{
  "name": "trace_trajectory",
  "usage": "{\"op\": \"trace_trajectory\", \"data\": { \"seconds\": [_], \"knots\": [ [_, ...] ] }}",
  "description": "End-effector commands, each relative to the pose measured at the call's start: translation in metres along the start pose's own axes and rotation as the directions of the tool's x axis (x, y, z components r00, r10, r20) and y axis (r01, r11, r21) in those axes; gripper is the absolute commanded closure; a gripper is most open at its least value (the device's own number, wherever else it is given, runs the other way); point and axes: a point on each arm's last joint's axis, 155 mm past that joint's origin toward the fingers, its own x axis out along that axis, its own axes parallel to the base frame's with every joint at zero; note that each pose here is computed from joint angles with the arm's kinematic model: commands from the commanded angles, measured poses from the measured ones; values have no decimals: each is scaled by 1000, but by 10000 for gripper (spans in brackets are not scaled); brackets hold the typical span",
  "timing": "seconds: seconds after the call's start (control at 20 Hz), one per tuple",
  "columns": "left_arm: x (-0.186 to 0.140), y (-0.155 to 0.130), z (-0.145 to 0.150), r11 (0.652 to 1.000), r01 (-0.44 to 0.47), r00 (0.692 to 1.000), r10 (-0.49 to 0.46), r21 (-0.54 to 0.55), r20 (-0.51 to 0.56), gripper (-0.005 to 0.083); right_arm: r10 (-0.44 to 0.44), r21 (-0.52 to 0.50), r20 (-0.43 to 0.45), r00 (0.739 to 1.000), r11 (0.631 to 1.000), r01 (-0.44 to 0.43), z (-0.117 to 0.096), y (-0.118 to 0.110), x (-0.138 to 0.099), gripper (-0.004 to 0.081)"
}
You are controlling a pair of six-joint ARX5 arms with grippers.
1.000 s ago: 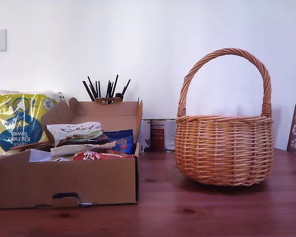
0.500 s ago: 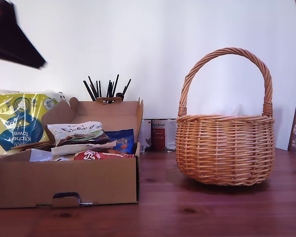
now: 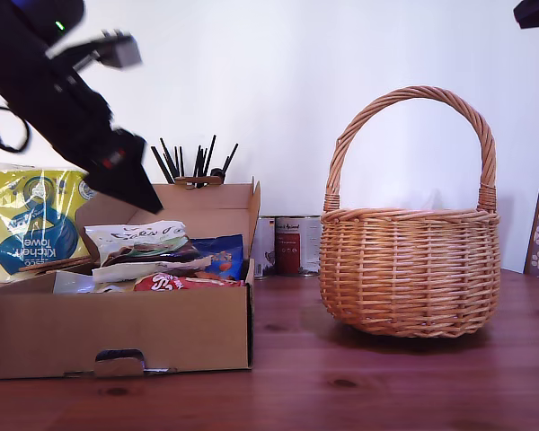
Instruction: Move the bags of Easter eggs from the cardboard box on the left into the woven basket on the right side.
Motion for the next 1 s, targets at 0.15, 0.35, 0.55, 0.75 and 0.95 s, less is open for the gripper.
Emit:
{"op": "trace_trajectory", "data": {
  "seconds": [0.15, 0.35, 0.55, 0.75, 0.95],
  "knots": [
    [41, -10, -23, 998, 54, 996, -54, 8, -76, -9, 1, -39, -8, 1000, 999, -1, 1, -1, 3, 782],
    [59, -16, -37, 997, 79, 991, -78, 2, -111, -9, -2, -47, -23, 1000, 999, 1, -2, -3, 6, 782],
    [64, -20, -47, 996, 93, 986, -93, -7, -136, -8, -2, -47, -23, 1000, 999, 1, -1, -4, 8, 782],
    [64, -19, -50, 996, 86, 985, -86, -8, -153, 253, 5, -70, 17, 1000, 998, -4, 10, -3, 9, 782],
    [64, -17, -47, 997, 77, 987, -77, -3, -138, 563, 10, -81, 37, 999, 997, -6, 16, -2, 10, 782]
  ]
}}
